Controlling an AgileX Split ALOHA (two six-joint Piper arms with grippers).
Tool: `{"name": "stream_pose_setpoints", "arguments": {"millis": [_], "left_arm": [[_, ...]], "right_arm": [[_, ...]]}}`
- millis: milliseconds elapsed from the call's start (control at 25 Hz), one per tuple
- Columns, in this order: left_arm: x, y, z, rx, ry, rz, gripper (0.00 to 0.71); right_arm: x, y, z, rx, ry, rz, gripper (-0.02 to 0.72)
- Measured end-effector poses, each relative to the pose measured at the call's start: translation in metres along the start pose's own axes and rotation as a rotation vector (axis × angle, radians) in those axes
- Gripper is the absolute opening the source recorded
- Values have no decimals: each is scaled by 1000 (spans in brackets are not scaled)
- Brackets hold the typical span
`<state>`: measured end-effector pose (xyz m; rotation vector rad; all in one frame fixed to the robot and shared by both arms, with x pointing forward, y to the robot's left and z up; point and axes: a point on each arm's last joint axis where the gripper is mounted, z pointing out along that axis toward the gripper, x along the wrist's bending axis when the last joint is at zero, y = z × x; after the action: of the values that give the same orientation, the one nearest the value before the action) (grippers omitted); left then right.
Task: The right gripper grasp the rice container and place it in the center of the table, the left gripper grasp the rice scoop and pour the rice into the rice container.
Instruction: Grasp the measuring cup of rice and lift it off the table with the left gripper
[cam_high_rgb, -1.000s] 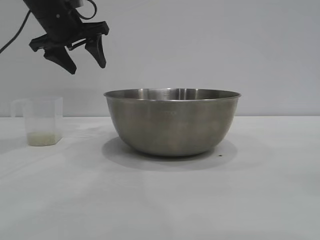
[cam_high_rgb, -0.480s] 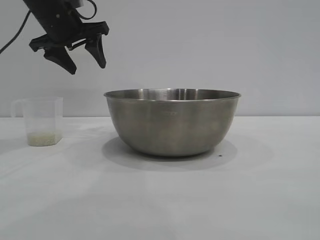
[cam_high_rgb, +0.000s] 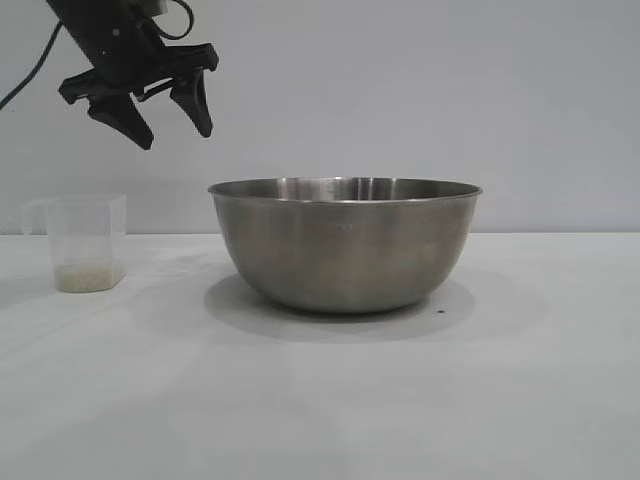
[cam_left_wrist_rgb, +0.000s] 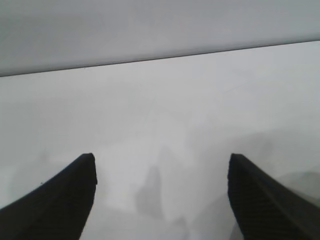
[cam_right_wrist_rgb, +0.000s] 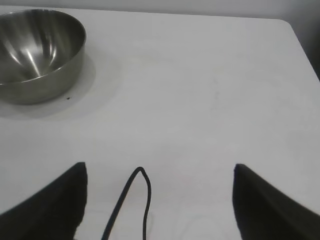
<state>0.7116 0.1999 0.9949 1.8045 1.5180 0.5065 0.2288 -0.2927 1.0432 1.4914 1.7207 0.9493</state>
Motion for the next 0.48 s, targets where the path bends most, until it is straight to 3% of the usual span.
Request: {"name": "stream_pose_setpoints", "arguments": {"millis": [480], "left_arm": [[1,12,-23,-14,60,159,492]], "right_arm": [[0,0,0,0,0,0,551]]}}
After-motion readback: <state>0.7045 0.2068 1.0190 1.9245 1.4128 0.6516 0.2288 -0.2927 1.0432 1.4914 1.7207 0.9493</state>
